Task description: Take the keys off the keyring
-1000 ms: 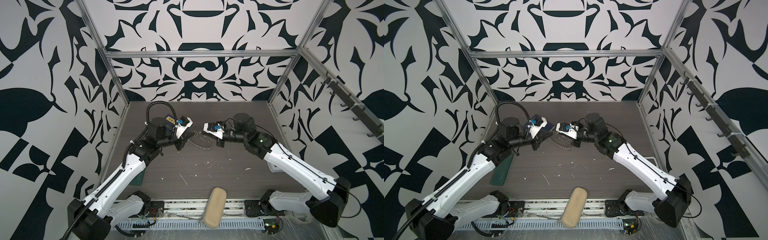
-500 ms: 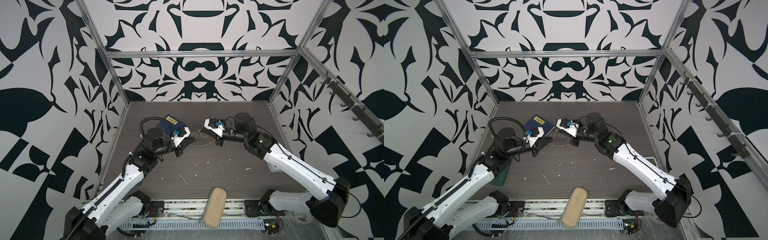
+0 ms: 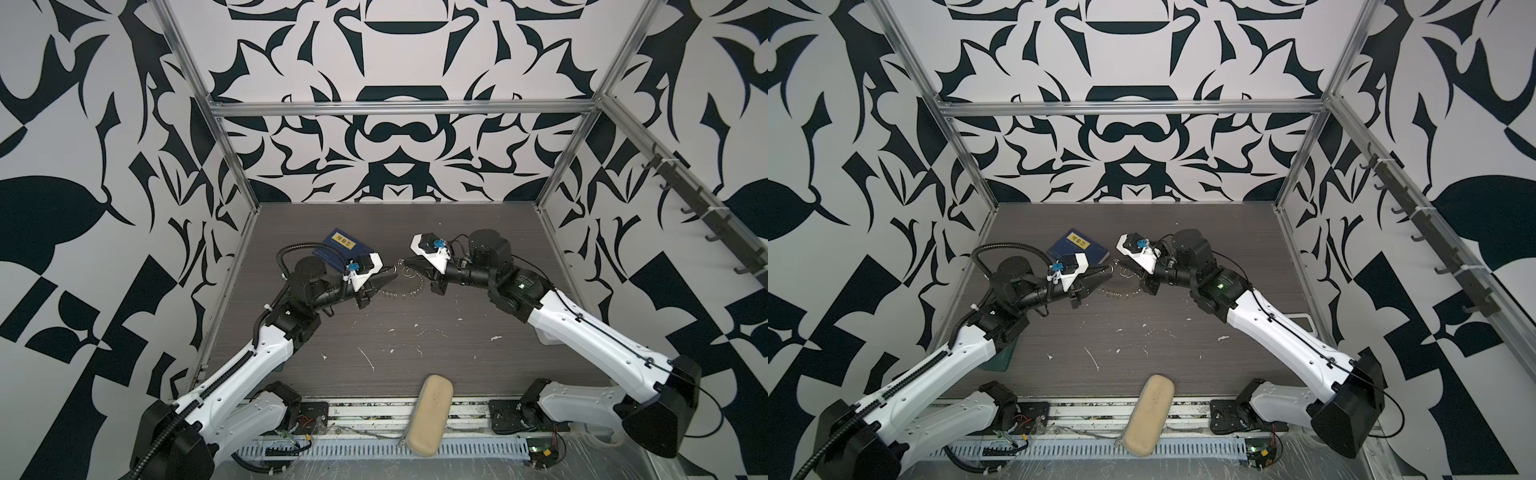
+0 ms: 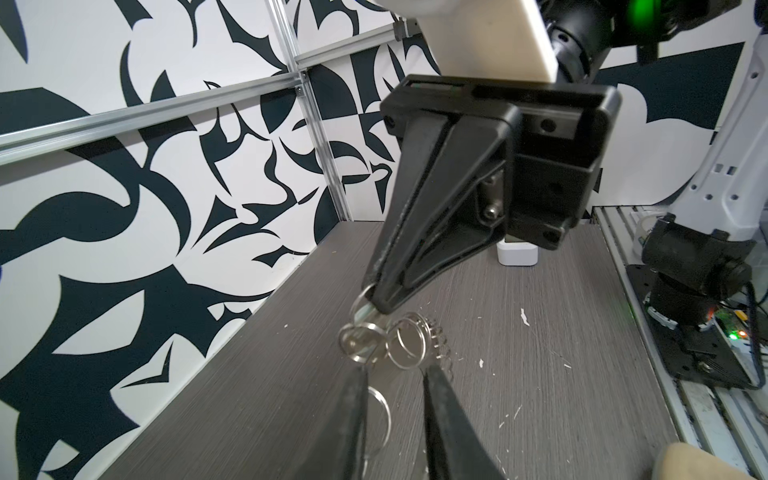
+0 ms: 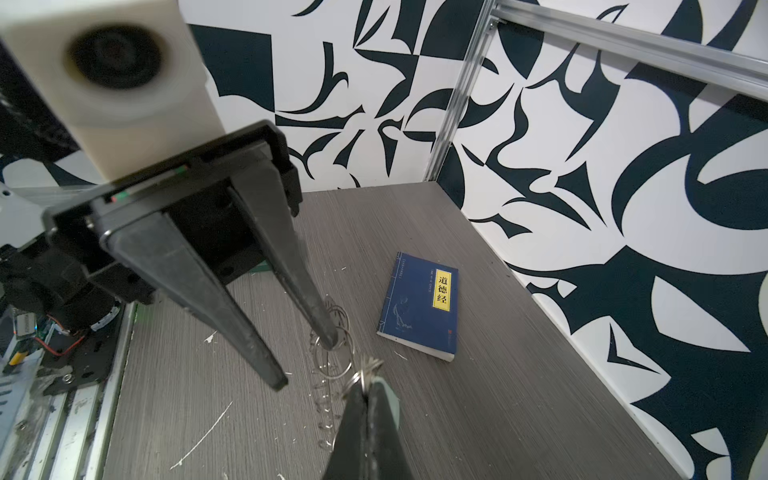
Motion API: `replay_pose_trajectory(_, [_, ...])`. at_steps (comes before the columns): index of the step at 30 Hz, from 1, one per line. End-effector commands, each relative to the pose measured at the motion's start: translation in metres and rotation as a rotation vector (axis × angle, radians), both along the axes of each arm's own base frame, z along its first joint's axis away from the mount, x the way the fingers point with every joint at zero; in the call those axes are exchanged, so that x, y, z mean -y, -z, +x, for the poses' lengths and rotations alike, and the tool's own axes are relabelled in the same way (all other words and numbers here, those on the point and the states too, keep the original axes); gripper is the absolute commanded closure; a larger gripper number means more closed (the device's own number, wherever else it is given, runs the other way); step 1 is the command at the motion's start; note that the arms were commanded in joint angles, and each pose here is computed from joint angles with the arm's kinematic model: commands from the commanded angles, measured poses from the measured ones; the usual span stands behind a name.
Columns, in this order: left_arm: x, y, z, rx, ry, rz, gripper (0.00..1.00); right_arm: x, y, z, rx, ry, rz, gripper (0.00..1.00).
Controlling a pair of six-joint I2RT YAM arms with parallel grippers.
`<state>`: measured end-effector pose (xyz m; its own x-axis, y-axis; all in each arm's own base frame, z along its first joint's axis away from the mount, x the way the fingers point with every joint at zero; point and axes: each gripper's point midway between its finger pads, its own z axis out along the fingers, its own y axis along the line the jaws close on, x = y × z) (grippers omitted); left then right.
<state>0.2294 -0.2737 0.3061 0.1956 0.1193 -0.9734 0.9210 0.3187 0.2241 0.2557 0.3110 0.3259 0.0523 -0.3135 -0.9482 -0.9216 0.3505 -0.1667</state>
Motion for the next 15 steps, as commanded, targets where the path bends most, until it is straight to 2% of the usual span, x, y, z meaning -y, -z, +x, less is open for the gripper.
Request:
replay_pose_trajectory(1, [0.006, -0.015, -0.001, 0.035, 0.022, -0.025, 0.72, 0.004, -0.037, -0.002, 0.066, 0.02, 0.097, 1.0])
replay_pose_trajectory(15, [0.02, -0.023, 0.025, 0.079, -0.136, -0.05, 0.7, 0.005, -0.036, -0.005, 0.044, 0.033, 0.115, 1.0])
